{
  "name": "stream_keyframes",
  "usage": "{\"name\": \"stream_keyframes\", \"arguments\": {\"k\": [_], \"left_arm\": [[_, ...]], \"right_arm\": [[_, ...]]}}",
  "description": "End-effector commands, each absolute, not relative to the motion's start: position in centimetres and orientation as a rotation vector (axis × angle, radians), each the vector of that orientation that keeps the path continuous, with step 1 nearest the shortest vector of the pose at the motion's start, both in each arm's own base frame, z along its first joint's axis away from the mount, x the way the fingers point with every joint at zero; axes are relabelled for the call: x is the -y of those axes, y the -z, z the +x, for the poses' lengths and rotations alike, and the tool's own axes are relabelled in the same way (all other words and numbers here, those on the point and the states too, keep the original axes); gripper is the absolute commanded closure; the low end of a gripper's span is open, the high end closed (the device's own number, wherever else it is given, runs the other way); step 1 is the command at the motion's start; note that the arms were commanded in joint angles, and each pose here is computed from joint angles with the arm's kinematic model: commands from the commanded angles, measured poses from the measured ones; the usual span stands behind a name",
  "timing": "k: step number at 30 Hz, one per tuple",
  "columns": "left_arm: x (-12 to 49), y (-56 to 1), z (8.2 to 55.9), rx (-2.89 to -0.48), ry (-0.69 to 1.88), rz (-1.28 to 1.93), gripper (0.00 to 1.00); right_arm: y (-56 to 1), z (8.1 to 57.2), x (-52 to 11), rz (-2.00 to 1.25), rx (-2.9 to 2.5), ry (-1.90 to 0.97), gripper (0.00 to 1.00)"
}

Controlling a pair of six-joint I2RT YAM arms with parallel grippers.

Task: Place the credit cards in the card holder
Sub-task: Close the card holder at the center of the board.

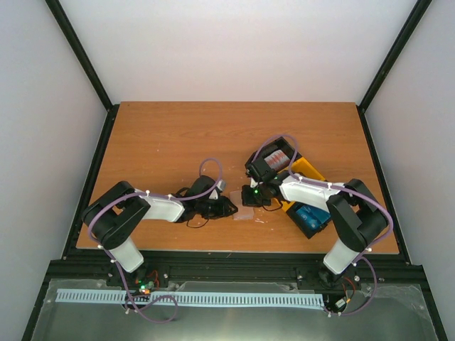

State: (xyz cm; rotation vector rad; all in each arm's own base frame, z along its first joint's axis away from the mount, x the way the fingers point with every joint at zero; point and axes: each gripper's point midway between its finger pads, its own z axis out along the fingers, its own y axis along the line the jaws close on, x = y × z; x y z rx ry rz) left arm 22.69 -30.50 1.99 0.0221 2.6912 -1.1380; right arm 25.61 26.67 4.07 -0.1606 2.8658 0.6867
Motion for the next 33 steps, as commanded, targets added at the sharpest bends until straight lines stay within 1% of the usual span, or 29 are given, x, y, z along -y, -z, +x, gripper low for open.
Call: {"name": "stream_keyframes", "arguments": {"k": [1, 19, 27, 33], "left_arm": [[25.6, 4.5, 18.8, -2.964, 0.827, -0.070, 0.70], [25.5, 4.7, 18.8, -2.970, 0.816, -0.080, 0.70], [25.6, 4.6, 18.9, -2.967, 0.819, -0.081, 0.70], [25.5, 4.6, 18.8, -2.968, 0.818, -0.080, 0.70]], "right_arm": [[-5.0, 26.8, -26.4, -0.137, -2.803, -0.653, 0.97], [-5.3, 27.4, -25.3, -0.081, -2.790, -0.569, 0.97], [-5.0, 26.7, -26.8, -0.154, -2.814, -0.675, 0.97], [-4.0, 26.3, -26.8, -0.168, -2.851, -0.671, 0.97]]}}
